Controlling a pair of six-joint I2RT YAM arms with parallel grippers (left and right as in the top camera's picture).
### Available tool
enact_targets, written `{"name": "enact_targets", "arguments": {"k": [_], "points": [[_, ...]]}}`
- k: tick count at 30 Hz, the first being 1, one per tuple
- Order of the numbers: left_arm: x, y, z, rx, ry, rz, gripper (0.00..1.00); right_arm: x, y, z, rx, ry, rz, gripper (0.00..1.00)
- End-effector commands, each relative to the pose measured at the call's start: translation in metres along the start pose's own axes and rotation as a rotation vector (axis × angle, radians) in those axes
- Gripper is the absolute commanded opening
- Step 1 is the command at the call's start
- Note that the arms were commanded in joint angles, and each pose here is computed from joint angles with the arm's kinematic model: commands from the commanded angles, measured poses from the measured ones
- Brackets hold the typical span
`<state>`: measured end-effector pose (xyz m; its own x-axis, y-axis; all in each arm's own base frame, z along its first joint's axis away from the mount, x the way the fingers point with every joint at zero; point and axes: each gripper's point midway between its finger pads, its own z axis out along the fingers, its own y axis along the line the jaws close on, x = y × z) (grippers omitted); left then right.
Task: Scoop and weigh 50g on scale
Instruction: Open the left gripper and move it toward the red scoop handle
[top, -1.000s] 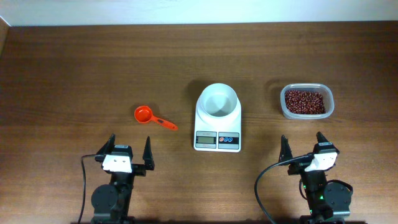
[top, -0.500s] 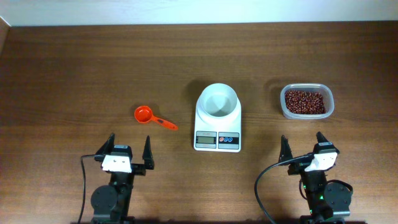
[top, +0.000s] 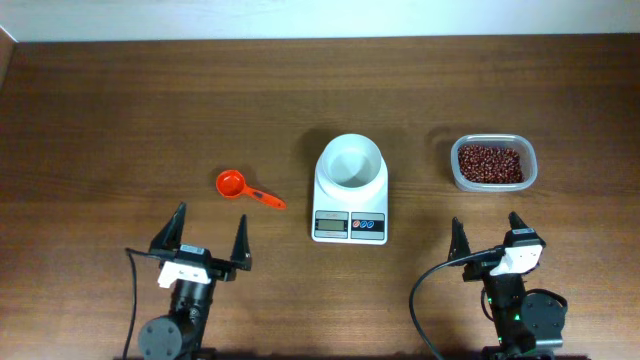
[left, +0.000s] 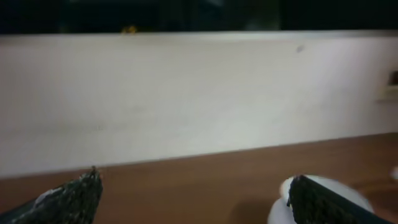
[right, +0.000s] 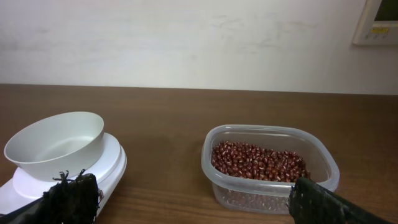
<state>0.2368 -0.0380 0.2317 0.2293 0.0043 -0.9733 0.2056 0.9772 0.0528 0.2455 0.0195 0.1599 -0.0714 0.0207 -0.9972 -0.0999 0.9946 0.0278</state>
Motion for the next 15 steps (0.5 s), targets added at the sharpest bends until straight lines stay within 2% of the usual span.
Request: {"name": "enact_targets", "arguments": {"k": [1, 9, 15], "points": [[-0.02, -0.024, -0.003, 0.14, -0.053, -0.064, 0.99, 0.002, 0.0, 0.0, 0.003, 0.0, 0.004, 0.99], [-0.054, -0.027, -0.006, 0.165, -0.07, -0.273, 0.99, 0.002, 0.0, 0.0, 0.003, 0.0, 0.004, 0.99], [-0.078, -0.028, -0.013, 0.159, -0.015, -0.31, 0.99, 0.002, 0.0, 0.0, 0.003, 0.0, 0.004, 0.99]]}}
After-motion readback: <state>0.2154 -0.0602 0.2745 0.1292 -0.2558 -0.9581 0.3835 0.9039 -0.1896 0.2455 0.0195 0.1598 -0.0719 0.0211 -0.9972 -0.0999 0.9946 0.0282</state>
